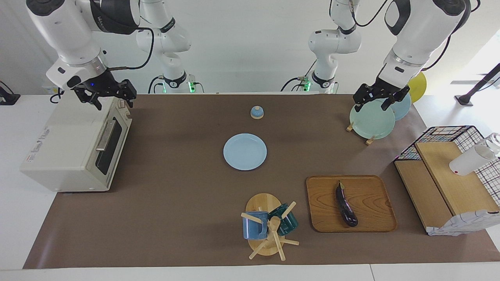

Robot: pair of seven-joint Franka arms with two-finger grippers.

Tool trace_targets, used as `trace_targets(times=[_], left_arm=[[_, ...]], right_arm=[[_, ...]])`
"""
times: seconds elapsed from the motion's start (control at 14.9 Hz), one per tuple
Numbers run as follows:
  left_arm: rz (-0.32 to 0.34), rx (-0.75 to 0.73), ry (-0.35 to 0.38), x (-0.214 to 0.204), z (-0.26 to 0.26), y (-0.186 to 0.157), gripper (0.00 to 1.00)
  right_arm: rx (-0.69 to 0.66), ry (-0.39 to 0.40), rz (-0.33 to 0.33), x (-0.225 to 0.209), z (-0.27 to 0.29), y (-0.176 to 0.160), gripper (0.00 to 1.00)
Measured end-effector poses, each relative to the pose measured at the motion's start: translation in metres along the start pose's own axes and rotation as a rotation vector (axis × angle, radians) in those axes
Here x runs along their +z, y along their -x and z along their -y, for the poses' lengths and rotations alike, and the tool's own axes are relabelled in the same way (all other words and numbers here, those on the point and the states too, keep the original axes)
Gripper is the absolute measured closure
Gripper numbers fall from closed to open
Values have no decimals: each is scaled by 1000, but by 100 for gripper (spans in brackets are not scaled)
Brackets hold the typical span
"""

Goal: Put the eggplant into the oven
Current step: 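Reach the left gripper toward the purple eggplant on the wooden tray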

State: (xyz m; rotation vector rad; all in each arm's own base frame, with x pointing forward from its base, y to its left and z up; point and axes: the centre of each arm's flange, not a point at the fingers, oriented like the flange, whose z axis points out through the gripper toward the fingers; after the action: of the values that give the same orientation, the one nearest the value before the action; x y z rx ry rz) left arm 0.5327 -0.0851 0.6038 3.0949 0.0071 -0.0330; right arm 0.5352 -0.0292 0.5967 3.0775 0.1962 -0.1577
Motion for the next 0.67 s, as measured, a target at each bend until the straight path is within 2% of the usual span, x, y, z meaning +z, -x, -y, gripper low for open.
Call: trace_targets(times=[0.54,0.67], left_arm=[[-3,-1,1,0,0,0,0],[-35,-1,5,-3,0,-4,0]], right_arm=[[0,0,0,0,0,0,0],[0,0,0,0,0,0,0]])
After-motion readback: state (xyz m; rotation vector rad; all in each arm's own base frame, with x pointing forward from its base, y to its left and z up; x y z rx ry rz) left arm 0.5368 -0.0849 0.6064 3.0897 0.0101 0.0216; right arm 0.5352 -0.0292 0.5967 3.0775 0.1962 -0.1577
